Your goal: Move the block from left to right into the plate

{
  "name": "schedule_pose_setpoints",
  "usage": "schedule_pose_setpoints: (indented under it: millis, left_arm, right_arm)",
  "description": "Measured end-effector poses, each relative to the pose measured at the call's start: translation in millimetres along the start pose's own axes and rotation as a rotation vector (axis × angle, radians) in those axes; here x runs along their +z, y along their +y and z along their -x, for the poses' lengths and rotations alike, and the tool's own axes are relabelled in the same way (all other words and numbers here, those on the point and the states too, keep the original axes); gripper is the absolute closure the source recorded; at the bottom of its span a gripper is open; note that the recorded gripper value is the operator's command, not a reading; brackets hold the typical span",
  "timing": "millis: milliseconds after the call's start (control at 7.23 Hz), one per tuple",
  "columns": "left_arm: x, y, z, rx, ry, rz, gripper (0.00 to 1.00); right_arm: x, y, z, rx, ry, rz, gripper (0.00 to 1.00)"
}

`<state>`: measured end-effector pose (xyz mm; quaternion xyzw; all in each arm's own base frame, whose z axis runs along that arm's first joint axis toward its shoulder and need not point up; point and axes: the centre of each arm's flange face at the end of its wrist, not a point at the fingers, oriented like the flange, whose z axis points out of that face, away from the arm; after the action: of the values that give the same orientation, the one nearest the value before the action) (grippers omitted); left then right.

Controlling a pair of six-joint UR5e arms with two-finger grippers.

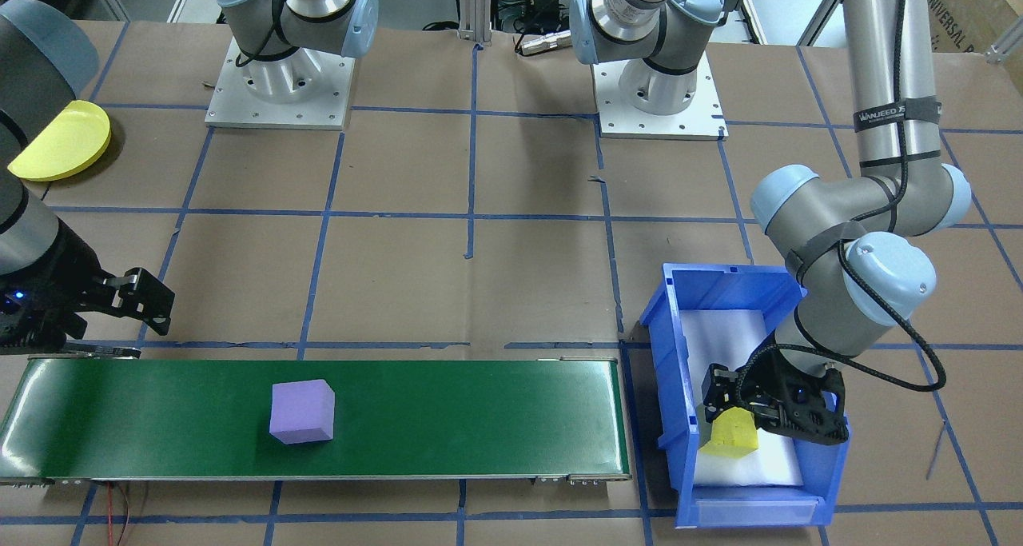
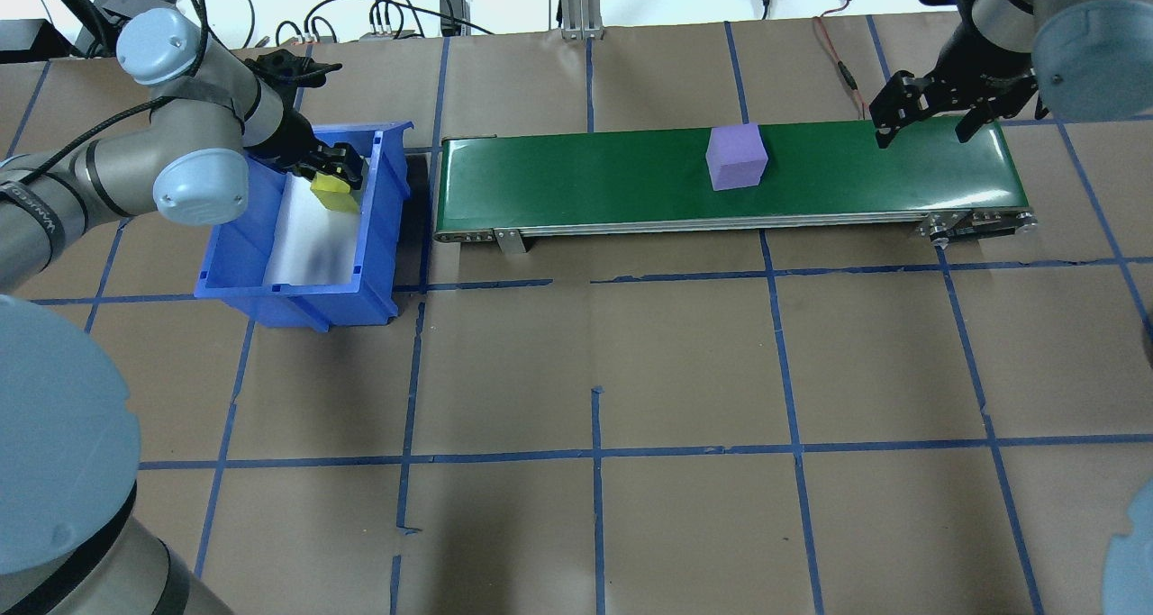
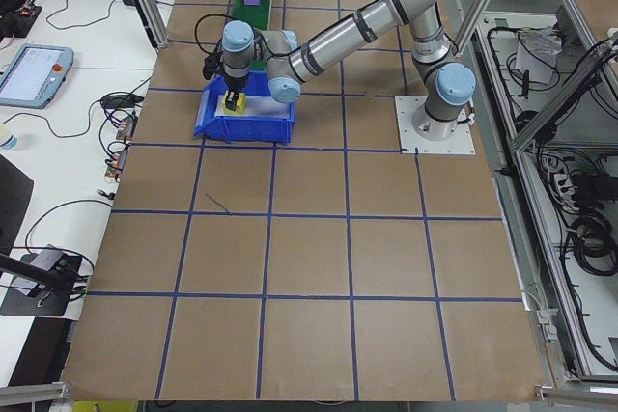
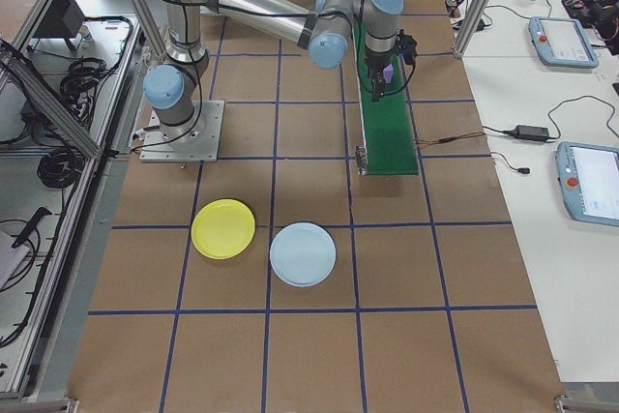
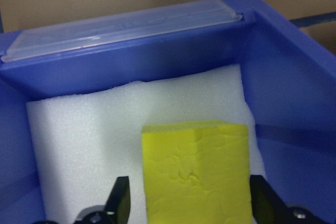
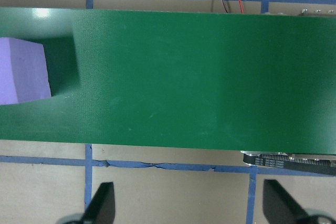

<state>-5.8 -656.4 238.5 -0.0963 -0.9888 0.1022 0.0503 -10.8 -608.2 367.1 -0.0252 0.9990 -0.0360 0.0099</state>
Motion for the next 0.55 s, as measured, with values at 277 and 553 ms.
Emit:
schedule_pose_setpoints:
  millis: [277,553]
  left_arm:
    - [-15,-7,0,0.005,-0.012,-0.030,0.47]
    - [-77,-12,-12,0.018,-0.034,-0.117,0.47]
  right_arm:
    - [11,-3,-2,0.013,0.001,-0.002,0.00]
    - [26,-9,-4,0.028,-0.016,0.005,0.04]
